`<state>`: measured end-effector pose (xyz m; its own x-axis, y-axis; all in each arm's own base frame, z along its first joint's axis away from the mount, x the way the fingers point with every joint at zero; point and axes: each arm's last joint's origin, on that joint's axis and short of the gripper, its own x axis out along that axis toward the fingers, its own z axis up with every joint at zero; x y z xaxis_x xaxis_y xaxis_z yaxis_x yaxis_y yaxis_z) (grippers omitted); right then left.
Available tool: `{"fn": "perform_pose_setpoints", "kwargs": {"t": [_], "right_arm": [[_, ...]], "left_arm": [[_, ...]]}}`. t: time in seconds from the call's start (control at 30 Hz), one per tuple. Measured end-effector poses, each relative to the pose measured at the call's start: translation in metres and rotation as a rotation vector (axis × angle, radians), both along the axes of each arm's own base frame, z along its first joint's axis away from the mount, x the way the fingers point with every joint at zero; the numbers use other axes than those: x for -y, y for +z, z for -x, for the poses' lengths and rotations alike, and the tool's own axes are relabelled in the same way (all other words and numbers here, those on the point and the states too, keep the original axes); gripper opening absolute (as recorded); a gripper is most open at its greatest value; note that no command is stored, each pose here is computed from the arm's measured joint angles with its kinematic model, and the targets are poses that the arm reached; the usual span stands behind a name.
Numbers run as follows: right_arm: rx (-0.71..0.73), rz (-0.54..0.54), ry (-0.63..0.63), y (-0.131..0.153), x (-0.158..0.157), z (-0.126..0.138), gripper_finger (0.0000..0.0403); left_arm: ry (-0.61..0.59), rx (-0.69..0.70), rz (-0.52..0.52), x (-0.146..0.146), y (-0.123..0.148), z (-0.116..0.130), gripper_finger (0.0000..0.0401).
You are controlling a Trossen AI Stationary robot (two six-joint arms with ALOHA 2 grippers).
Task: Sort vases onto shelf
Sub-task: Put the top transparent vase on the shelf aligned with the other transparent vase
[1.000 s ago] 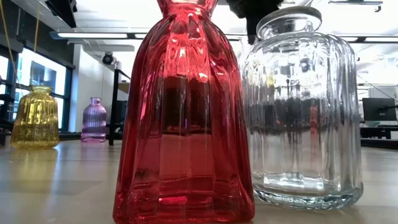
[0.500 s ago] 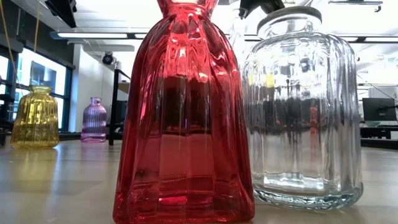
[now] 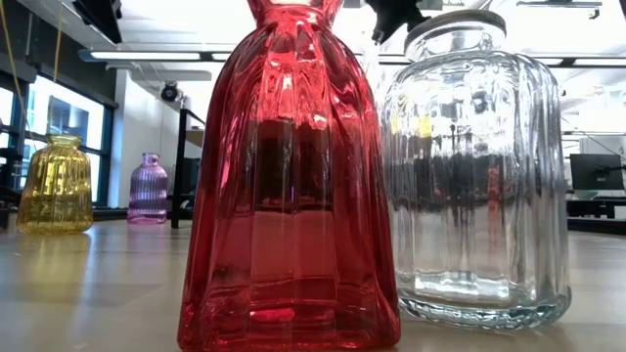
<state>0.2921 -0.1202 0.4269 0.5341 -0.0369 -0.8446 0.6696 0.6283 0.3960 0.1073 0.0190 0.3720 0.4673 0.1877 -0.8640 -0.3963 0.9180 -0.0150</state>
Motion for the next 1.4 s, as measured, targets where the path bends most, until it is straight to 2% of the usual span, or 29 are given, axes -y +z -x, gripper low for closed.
{"fn": "perform_pose_setpoints", "kwargs": {"t": [0.37, 0.7, 1.4], "right_arm": [[-0.012, -0.047, 0.028, -0.017, 0.016, -0.016, 0.0000], [0.014, -0.016, 0.019, -0.017, 0.027, -0.016, 0.0000], [-0.022, -0.010, 0.041, -0.036, 0.040, -0.031, 0.0000]], "left_arm": [[-0.002, 0.024, -0.004, 0.000, 0.001, -0.002, 0.0090], [-0.001, 0.024, -0.004, 0.000, 0.001, -0.002, 0.0090], [0.011, 0.022, -0.023, -0.001, 0.001, -0.002, 0.0090]]}}
